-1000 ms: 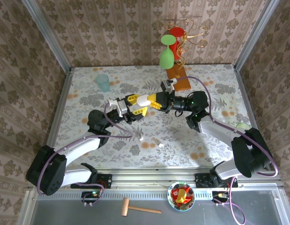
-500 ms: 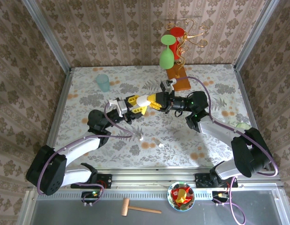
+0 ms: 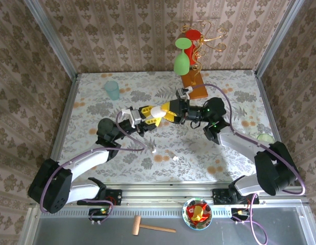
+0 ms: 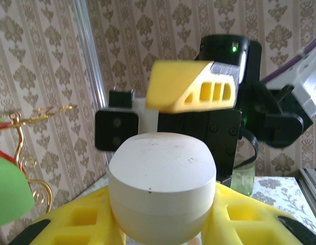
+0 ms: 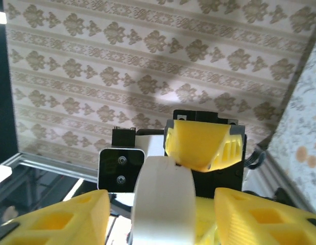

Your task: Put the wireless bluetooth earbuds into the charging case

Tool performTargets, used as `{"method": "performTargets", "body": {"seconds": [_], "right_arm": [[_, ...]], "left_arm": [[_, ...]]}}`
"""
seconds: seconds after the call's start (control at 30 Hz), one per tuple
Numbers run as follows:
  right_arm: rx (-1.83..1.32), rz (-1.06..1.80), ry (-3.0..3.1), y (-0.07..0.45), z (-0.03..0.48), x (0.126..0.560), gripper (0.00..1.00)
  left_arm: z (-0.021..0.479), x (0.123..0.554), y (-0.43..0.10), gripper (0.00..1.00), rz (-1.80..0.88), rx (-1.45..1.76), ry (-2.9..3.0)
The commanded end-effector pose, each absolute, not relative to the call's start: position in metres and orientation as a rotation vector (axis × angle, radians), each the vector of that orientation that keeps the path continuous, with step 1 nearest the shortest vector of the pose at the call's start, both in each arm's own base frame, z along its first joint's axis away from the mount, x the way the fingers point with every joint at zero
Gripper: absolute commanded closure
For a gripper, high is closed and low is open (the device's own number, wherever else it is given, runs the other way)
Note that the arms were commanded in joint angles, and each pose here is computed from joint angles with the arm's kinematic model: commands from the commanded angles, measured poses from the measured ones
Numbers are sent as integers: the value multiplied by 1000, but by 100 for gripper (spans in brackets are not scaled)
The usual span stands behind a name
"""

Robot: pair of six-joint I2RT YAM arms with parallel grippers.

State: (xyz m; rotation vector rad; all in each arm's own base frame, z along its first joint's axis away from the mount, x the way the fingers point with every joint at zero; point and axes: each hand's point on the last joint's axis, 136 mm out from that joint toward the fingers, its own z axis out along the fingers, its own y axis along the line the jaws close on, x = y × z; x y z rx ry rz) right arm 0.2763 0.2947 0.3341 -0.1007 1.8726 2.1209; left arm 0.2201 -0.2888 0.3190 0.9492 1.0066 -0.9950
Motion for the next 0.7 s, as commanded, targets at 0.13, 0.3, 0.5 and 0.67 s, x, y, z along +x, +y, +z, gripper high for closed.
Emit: {"method": "performTargets", "body": {"seconds": [0.13, 0.3, 0.5, 0.67], "right_arm": [[-346, 1572, 1935, 270, 326, 271, 21], [-641, 1236, 1888, 263, 319, 260, 19], [-1039, 891, 1760, 273, 298, 244, 18], [-1133, 890, 1698, 284, 296, 242, 18]], "left_arm": [[305, 215, -279, 72, -1017, 929, 1128], [291, 214, -277, 72, -1094, 891, 1272], [279, 202, -276, 73, -1164, 913, 1330], [275, 197, -275, 74, -1171, 933, 1336]]}}
